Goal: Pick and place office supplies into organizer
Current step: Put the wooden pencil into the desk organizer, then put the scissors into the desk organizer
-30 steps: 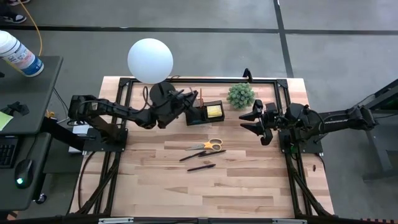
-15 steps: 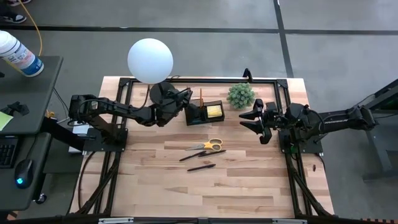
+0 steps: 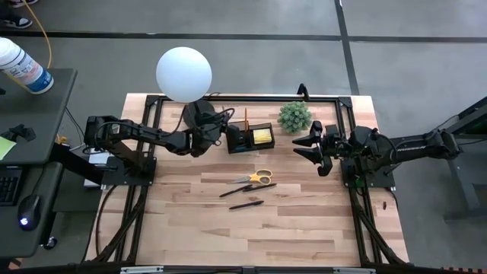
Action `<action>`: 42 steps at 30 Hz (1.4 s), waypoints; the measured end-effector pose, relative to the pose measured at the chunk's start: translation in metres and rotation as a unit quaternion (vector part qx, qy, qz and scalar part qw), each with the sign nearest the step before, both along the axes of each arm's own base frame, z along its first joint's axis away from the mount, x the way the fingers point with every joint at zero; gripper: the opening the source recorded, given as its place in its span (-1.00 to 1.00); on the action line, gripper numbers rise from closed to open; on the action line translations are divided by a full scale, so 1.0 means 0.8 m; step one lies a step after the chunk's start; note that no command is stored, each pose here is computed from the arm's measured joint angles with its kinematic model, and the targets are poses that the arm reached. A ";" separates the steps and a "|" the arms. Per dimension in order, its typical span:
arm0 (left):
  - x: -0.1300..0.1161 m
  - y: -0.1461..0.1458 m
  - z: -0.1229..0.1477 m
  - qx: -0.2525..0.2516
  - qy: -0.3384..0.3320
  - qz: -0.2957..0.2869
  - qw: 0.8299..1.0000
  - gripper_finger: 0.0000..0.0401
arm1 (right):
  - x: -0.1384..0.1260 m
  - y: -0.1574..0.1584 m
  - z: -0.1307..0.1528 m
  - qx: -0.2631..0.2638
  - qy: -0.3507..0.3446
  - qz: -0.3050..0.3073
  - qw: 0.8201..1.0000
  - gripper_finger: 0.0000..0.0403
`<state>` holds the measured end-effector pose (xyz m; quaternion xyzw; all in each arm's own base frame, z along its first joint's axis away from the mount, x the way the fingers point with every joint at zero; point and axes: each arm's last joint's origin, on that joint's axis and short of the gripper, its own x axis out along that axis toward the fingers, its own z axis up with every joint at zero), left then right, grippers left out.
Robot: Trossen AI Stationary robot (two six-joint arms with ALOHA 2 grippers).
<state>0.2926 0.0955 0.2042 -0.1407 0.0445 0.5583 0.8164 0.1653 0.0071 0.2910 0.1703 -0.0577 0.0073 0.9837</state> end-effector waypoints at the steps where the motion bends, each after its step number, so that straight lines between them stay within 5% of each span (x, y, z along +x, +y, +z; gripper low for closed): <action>1: 0.000 0.000 0.000 -0.003 -0.007 0.002 1.000 -0.95 | 0.000 0.000 0.000 0.000 0.000 0.000 1.000 -0.24; 20: 0.001 0.001 -0.005 -0.017 -0.051 0.031 0.998 -0.97 | 0.000 0.000 -0.001 -0.002 0.003 -0.004 1.000 -0.24; 33: 0.007 0.002 -0.020 -0.024 -0.045 0.031 0.998 -0.80 | 0.000 0.000 -0.001 -0.002 0.006 -0.004 1.000 -0.24; 42: 0.014 0.003 0.002 0.004 -0.118 0.006 0.993 -0.79 | 0.000 0.000 -0.001 -0.004 0.006 -0.004 1.000 -0.24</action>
